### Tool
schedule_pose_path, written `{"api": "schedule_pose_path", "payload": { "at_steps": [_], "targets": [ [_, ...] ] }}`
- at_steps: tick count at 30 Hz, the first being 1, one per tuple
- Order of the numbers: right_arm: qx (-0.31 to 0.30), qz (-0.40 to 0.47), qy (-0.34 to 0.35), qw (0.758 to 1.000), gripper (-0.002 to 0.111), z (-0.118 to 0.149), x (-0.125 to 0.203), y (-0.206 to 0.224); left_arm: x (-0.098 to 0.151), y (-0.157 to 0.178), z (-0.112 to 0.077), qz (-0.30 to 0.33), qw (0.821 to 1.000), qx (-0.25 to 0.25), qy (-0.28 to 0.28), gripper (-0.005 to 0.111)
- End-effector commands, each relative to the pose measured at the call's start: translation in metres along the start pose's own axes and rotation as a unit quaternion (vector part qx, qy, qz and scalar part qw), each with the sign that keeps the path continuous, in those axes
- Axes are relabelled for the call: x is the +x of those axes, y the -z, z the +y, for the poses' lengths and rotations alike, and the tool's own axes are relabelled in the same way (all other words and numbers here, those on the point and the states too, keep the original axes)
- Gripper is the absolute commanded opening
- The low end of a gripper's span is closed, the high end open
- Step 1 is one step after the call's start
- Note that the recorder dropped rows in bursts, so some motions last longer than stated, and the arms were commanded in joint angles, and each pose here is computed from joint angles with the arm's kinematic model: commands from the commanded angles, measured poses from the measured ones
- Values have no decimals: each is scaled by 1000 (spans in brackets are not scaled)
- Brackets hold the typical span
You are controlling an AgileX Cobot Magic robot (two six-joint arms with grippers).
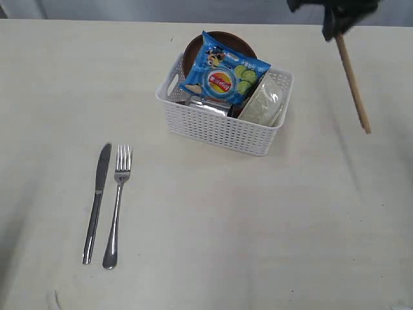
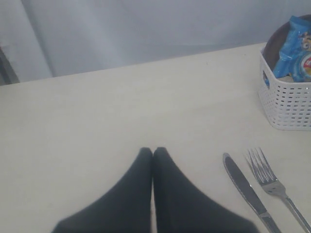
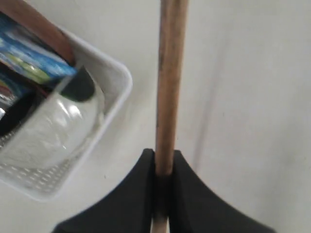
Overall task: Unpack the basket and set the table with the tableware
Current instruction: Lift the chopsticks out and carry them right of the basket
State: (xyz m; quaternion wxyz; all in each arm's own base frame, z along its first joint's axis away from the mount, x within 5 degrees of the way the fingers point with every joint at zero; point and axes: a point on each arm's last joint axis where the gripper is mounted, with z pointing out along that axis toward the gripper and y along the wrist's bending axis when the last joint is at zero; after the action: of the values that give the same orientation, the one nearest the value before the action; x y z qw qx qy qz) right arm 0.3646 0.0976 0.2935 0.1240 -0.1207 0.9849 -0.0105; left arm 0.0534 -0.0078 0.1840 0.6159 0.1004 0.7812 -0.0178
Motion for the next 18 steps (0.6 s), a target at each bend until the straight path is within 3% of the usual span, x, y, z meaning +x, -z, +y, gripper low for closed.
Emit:
{"api": "schedule_pose_path", "payload": {
  "at_steps": [1, 8, 18],
  "targets": [
    [-28, 96, -56, 993, 0, -31, 37, -41, 0, 0, 0, -4, 1000, -1, 1, 0],
    [-25, 114, -69, 991, 0, -49, 80, -96, 0, 0, 0, -4, 1000, -1, 1, 0],
    [-46, 137, -78, 987, 0, -44, 91, -138, 0, 0, 0, -4, 1000, -1, 1, 0]
  ]
}}
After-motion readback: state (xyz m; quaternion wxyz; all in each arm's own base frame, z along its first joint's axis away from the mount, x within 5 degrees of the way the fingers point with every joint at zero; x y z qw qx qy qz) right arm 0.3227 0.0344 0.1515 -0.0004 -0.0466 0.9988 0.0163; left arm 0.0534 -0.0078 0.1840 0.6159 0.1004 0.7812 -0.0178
